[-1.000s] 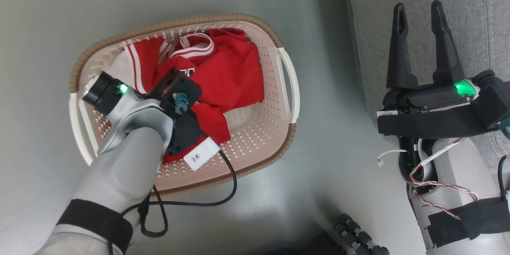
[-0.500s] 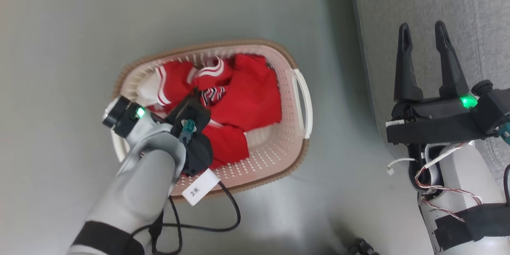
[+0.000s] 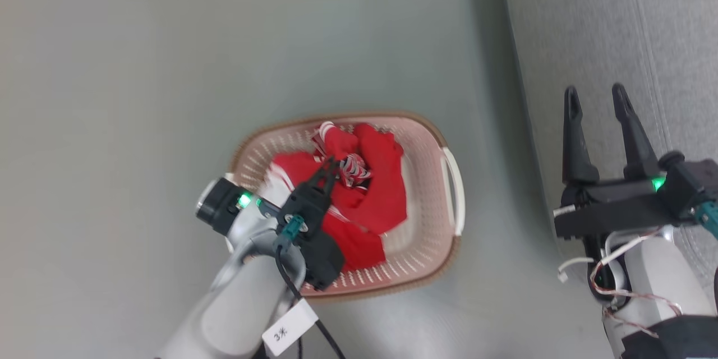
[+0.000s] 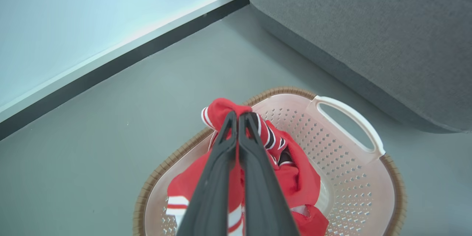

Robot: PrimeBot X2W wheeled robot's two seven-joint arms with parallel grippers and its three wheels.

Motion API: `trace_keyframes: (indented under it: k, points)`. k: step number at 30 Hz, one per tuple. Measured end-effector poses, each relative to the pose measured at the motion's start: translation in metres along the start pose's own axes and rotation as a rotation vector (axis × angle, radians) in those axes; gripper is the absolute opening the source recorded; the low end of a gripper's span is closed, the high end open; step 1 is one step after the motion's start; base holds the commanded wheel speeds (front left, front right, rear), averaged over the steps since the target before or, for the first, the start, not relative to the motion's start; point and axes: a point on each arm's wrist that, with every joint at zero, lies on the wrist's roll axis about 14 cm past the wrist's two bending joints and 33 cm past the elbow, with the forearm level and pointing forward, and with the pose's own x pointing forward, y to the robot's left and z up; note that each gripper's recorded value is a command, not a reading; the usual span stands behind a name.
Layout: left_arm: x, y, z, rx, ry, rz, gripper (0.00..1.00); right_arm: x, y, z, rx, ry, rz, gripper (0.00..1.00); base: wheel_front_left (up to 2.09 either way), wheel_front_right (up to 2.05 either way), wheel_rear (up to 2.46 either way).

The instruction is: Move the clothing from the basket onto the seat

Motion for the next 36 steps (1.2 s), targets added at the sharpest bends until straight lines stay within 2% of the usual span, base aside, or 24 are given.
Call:
trace_keyframes:
  k: [8, 16, 29, 36]
  points:
    - [-0.037, 0.003, 0.060, -0.049, -0.149, 0.065, 0.00, -0.017, 0.018, 0.016, 0.022, -0.021, 0.036, 1.00, 0.00, 0.00, 0.00]
    - [-0.079, 0.009, 0.090, -0.070, -0.235, 0.141, 0.00, -0.036, 0.039, 0.030, 0.040, -0.039, 0.080, 1.00, 0.00, 0.00, 0.00]
    - [-0.160, 0.013, 0.138, -0.018, -0.416, 0.253, 0.00, -0.081, 0.087, 0.060, 0.060, -0.094, 0.195, 1.00, 0.00, 0.00, 0.00]
    - [-0.190, -0.003, 0.153, 0.003, -0.495, 0.250, 0.00, -0.111, 0.099, 0.067, 0.056, -0.116, 0.231, 1.00, 0.00, 0.00, 0.00]
